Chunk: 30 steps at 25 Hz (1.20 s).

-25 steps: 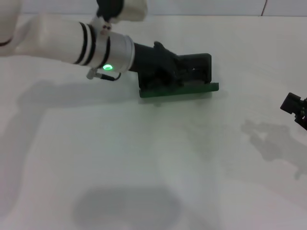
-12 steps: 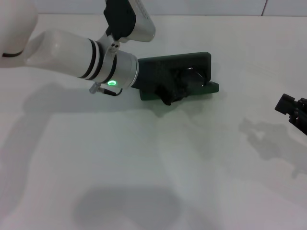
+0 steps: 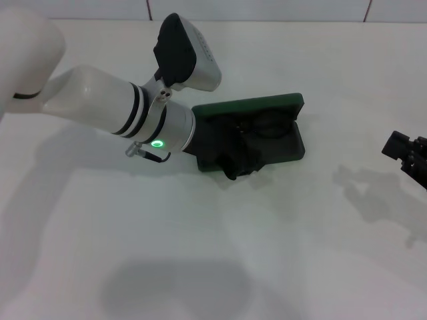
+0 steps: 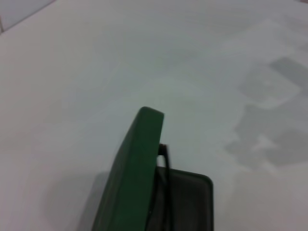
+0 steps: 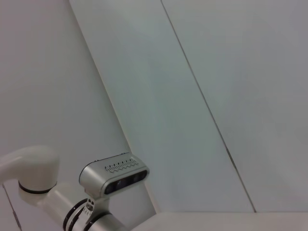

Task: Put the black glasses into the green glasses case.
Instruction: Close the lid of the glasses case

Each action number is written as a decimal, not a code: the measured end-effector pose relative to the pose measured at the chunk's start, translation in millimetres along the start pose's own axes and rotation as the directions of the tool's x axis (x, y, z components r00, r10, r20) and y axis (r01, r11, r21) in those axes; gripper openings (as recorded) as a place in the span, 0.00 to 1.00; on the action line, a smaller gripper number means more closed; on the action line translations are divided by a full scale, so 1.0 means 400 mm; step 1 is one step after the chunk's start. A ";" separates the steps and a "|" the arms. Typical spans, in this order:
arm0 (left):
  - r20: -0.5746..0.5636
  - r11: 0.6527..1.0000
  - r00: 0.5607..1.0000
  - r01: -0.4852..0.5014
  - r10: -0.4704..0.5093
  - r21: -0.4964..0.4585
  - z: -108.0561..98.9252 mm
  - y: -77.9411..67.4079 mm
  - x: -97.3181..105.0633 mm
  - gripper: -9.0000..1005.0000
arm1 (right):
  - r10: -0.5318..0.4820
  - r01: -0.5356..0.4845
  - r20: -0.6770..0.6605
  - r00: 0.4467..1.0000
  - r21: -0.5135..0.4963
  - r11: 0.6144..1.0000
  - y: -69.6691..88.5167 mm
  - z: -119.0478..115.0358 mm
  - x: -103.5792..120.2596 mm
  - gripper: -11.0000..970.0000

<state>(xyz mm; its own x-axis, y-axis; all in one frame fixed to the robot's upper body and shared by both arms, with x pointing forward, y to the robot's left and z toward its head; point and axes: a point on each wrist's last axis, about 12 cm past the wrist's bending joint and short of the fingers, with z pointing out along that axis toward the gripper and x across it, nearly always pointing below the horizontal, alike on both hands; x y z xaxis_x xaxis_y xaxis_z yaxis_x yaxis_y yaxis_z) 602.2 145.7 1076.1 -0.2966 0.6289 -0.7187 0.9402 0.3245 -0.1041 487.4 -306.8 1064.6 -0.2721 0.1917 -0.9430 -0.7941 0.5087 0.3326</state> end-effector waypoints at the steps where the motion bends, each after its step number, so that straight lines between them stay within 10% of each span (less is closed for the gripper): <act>1: 0.002 1.000 1.000 -0.001 0.001 0.007 0.000 -0.003 0.000 0.19 | 0.000 0.000 0.000 1.000 0.000 1.000 0.000 0.000 0.000 0.19; 9: 0.131 0.992 0.991 -0.052 0.037 0.112 -0.054 -0.040 -0.043 0.19 | 0.001 -0.001 -0.010 1.000 0.004 1.000 0.002 -0.008 0.006 0.19; 16: 0.280 0.999 0.959 -0.049 0.048 -0.004 -0.155 -0.030 -0.048 0.19 | -0.001 0.001 -0.009 1.000 0.009 1.000 -0.001 -0.009 0.004 0.19; 23: 0.223 0.998 0.974 -0.014 0.028 -0.063 -0.110 -0.007 -0.018 0.18 | -0.004 0.005 -0.018 1.000 0.015 1.000 -0.005 -0.004 0.004 0.19; 30: 0.150 0.989 0.979 -0.128 0.138 -0.075 -0.073 -0.059 -0.016 0.18 | -0.005 0.005 -0.022 1.000 0.024 1.000 -0.008 -0.004 0.005 0.19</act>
<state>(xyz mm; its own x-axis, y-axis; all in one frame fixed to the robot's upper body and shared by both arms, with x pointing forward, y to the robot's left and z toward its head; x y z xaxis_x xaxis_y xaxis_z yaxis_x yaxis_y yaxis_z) 577.2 154.7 1103.2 -0.1357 0.5547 -0.8209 0.9550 0.2938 0.0407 488.4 -309.3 1061.7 -0.2802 0.1708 -0.9446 -0.7821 0.5300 0.3278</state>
